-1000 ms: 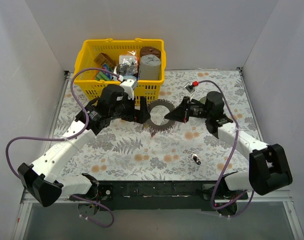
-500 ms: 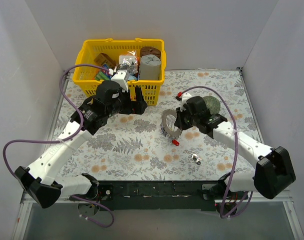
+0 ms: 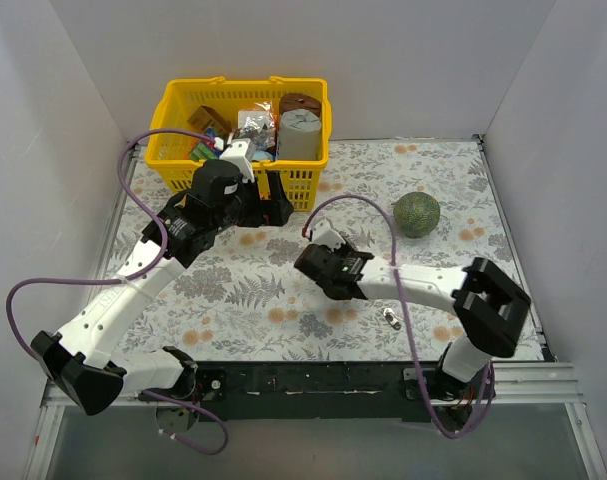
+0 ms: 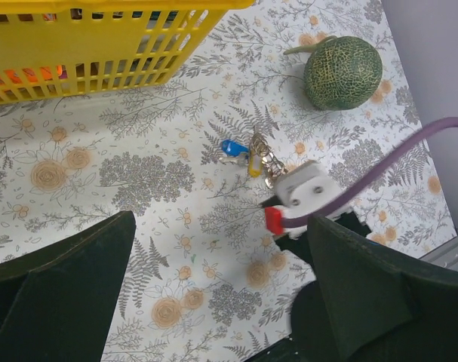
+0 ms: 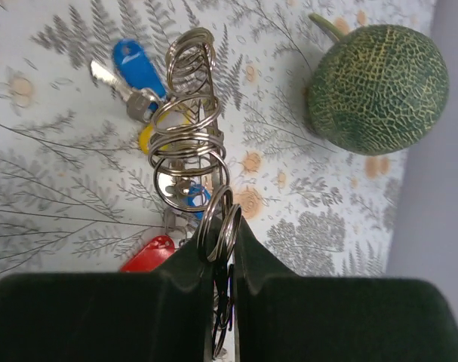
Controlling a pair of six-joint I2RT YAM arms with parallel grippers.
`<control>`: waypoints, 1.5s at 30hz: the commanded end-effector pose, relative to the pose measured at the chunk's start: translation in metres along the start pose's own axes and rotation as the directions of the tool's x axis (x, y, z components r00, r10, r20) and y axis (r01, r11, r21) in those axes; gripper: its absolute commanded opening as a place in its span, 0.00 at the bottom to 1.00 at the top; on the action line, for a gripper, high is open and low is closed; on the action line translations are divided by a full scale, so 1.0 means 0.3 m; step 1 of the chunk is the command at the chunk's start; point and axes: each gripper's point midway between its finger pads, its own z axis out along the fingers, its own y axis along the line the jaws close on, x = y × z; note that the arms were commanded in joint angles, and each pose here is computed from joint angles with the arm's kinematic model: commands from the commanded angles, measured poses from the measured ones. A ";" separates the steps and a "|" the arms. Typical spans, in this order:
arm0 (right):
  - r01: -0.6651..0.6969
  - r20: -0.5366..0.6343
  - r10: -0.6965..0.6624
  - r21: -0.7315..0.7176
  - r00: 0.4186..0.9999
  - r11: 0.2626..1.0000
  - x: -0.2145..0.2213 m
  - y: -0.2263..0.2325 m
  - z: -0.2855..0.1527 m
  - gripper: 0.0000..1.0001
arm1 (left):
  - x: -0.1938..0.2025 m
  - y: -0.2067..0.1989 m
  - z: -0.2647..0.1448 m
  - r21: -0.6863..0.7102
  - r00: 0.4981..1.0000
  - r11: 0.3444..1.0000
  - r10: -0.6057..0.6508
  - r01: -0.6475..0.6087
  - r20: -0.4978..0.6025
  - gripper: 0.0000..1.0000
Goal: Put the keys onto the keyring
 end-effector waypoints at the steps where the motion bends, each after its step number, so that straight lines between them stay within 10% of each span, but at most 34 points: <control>1: 0.103 -0.077 -0.080 0.369 0.994 0.924 0.065 -0.096 0.005 0.01 | -0.049 -0.012 -0.025 0.015 0.999 1.000 -0.027 0.027 0.040 0.98; 6: 0.212 -0.125 -0.172 0.505 0.977 0.836 0.107 -0.067 -0.029 0.01 | -0.033 -0.006 -0.015 0.012 0.999 0.999 -0.046 0.046 0.022 0.98; 15: 0.182 -0.100 -0.160 0.274 0.982 0.944 0.091 0.106 -0.032 0.01 | -0.025 0.007 -0.019 0.008 0.999 0.999 -0.043 0.043 0.020 0.98; 16: 0.157 -0.077 -0.143 0.239 0.987 0.958 0.074 0.116 -0.037 0.08 | -0.022 0.005 -0.018 0.010 0.999 0.999 -0.044 0.044 0.018 0.98; 17: 0.156 -0.071 -0.144 0.216 0.987 0.964 0.084 0.130 -0.038 0.68 | -0.021 0.008 -0.015 0.009 0.999 0.999 -0.045 0.045 0.015 0.98; 20: 0.143 -0.047 -0.136 0.217 0.990 0.966 0.066 0.118 -0.054 0.93 | -0.023 0.006 -0.018 0.011 0.999 0.999 -0.045 0.045 0.015 0.98; 31: 0.077 0.148 -0.061 -0.107 0.987 0.991 -0.121 0.218 -0.171 0.98 | -0.055 0.024 -0.027 -0.008 0.999 0.999 -0.035 0.035 0.028 0.98; 37: 0.008 0.293 0.165 -0.510 0.942 0.860 -0.283 0.259 -0.361 0.98 | -0.068 0.023 -0.026 0.011 0.999 0.999 -0.037 0.037 0.027 0.98; 45: -0.180 0.195 0.463 -0.740 0.864 0.648 -0.324 0.100 -0.348 0.97 | 0.006 -0.006 0.019 0.107 0.998 0.993 -0.047 0.053 -0.052 0.98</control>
